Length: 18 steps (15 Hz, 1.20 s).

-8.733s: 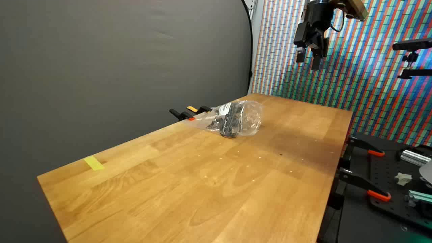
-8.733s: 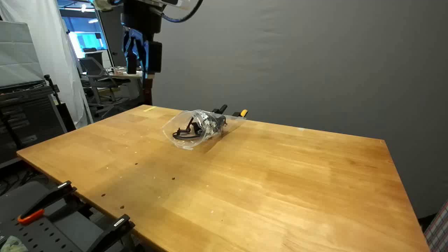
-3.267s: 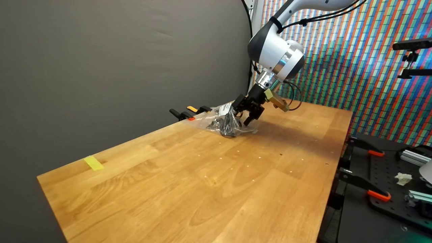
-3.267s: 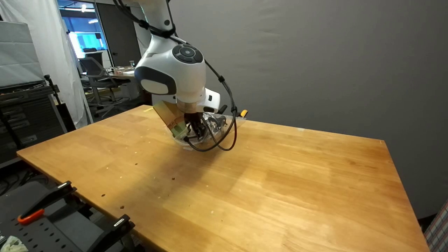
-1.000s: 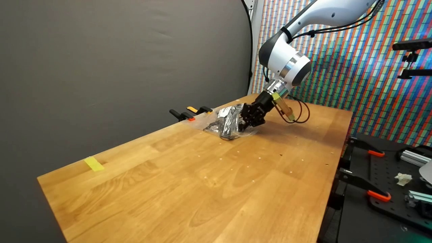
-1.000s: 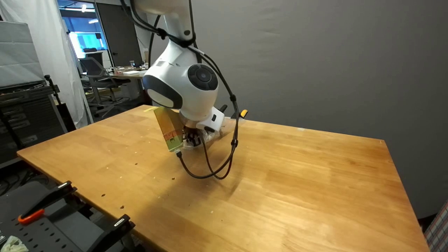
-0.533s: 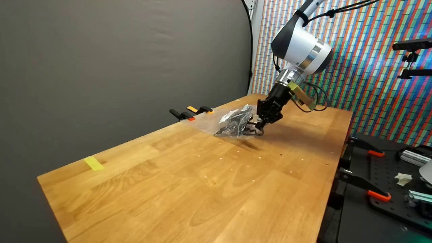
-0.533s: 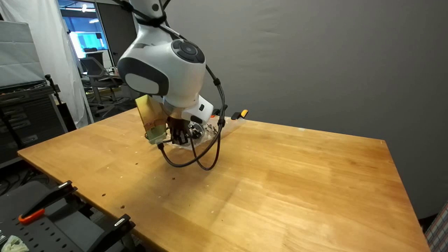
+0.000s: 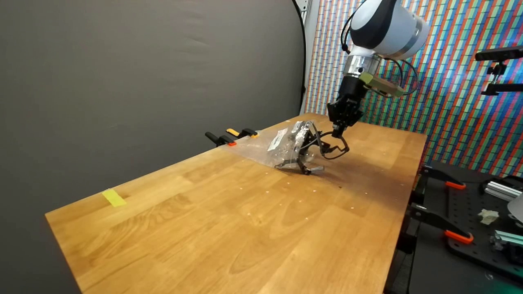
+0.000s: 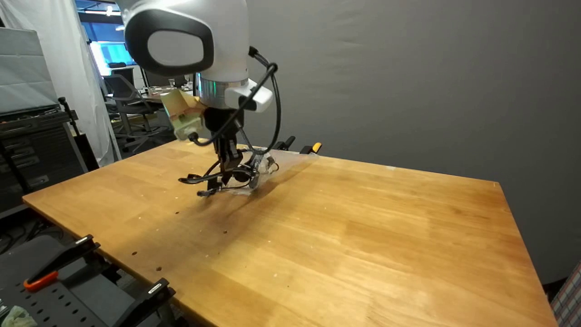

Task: Take the cable out of the plastic bag

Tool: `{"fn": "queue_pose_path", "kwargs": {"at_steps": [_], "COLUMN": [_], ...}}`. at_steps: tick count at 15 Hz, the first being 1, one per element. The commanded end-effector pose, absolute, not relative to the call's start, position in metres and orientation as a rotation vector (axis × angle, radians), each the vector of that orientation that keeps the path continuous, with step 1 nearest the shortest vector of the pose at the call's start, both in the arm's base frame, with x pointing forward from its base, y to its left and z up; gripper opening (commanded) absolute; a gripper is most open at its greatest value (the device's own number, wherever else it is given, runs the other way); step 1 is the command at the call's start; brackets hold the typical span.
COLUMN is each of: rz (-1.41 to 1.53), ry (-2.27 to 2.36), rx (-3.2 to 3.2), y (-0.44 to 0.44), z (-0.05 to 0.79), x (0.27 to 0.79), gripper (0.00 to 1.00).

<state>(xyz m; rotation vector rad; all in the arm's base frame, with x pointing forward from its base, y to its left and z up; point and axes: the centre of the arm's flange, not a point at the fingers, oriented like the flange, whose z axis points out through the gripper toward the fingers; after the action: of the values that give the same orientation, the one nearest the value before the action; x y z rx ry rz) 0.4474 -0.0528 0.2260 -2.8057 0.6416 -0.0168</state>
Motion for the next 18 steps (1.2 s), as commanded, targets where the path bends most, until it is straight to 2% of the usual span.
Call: {"fn": "queue_pose_path", "kwargs": {"at_steps": [1,7,13,18], "rz": [0.179,0.532,0.541,0.516], "ry": [0.756,1.059,1.447,1.691], "rx": [-2.92,-3.039,-3.237,-3.417], "y": [-0.058,-0.056,-0.046,-0.04], "z": [0.29,0.357,0.42,0.433], "x": [0.446,0.446,0.466,0.486], "gripper": [0.02,0.02,0.02,0.02]}}
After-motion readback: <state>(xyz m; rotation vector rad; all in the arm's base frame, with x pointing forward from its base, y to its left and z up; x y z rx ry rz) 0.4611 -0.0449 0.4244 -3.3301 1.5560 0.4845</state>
